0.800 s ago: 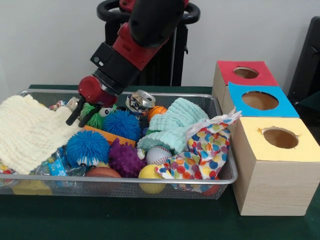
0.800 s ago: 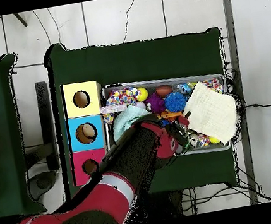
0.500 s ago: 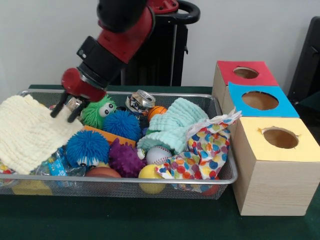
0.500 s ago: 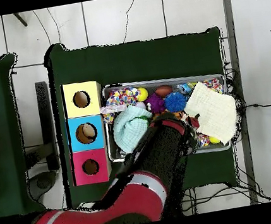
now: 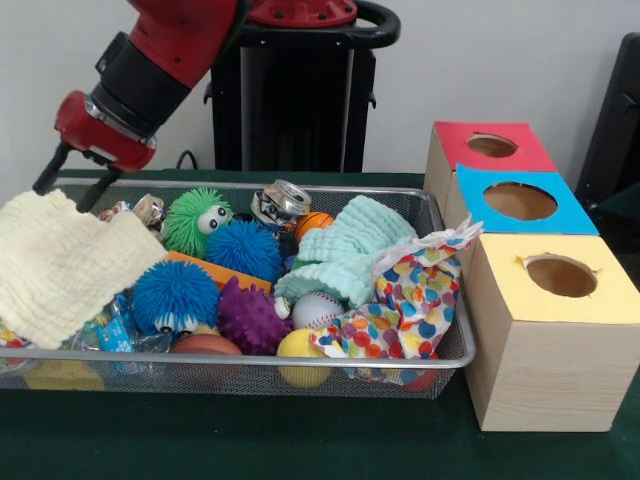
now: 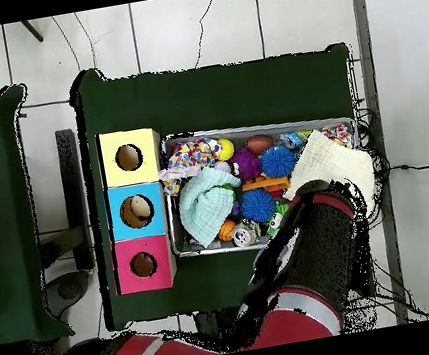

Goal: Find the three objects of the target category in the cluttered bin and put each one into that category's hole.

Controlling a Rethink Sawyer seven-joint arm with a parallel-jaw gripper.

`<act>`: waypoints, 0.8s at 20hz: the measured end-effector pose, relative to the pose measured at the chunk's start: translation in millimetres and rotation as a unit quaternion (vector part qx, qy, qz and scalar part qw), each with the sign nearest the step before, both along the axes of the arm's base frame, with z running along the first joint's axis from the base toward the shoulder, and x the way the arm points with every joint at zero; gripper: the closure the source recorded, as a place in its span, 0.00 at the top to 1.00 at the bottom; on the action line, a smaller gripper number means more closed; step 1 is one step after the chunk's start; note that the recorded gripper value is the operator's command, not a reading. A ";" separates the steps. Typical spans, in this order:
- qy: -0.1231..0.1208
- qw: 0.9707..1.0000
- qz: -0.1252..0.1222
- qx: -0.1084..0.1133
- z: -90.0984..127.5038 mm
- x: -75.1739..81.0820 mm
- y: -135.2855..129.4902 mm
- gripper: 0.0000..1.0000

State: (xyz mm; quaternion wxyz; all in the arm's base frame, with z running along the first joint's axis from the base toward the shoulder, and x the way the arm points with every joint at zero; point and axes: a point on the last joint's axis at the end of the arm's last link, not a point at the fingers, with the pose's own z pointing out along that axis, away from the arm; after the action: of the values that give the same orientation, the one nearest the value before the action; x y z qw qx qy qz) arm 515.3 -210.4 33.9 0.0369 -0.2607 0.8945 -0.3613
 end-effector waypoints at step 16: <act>-0.035 0.991 -0.062 0.112 -28.4 -2.3 17.5 1.00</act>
State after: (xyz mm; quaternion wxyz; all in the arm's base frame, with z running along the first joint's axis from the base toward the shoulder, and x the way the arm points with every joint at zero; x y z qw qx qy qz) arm 513.0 -192.9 5.5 0.0744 -0.1863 0.9420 -0.2689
